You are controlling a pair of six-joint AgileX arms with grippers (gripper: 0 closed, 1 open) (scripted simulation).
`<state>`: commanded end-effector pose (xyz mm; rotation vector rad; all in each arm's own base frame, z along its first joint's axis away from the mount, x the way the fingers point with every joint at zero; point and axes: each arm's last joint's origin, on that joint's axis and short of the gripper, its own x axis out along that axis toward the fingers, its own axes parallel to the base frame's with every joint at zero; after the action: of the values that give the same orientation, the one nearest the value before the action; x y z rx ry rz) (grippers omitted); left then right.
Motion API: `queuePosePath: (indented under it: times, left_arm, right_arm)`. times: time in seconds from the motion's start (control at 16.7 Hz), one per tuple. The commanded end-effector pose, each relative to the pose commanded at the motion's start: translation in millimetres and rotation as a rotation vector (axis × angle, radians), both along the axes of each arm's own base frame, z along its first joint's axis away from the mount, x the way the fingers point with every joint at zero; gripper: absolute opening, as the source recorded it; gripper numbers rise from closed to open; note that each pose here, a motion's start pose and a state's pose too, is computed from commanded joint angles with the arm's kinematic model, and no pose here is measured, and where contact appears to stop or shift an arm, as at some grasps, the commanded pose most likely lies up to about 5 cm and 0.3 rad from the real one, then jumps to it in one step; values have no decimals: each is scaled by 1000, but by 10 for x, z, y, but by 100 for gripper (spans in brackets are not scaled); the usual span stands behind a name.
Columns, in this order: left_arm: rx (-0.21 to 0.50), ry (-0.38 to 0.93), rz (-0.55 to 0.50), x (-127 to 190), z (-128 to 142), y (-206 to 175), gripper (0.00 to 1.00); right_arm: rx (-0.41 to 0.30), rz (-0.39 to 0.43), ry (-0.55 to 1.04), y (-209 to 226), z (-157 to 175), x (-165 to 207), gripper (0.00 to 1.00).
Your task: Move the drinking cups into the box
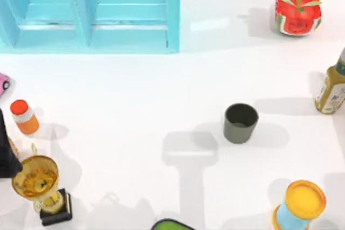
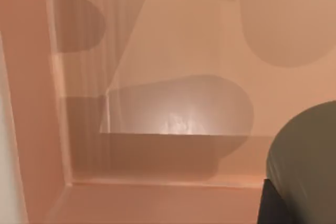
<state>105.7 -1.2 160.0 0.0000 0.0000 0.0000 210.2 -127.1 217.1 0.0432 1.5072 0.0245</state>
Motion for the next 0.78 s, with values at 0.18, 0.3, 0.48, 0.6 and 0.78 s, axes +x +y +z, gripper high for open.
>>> queuePosePath:
  times: [0.18,0.3,0.48,0.6,0.78]
  left_arm:
    - [0,0,0,0,0,0,100]
    - [0,0,0,0,0,0,100]
    - [0,0,0,0,0,0,100]
    - [0,0,0,0,0,0,100]
    - [0,0,0,0,0,0,100]
  right_arm:
    - [0,0,0,0,0,0,0]
    - [0,0,0,0,0,0,15]
    - [0,0,0,0,0,0,38]
    - [0,0,0,0,0,0,53]
    - [0,0,0,0,0,0,75]
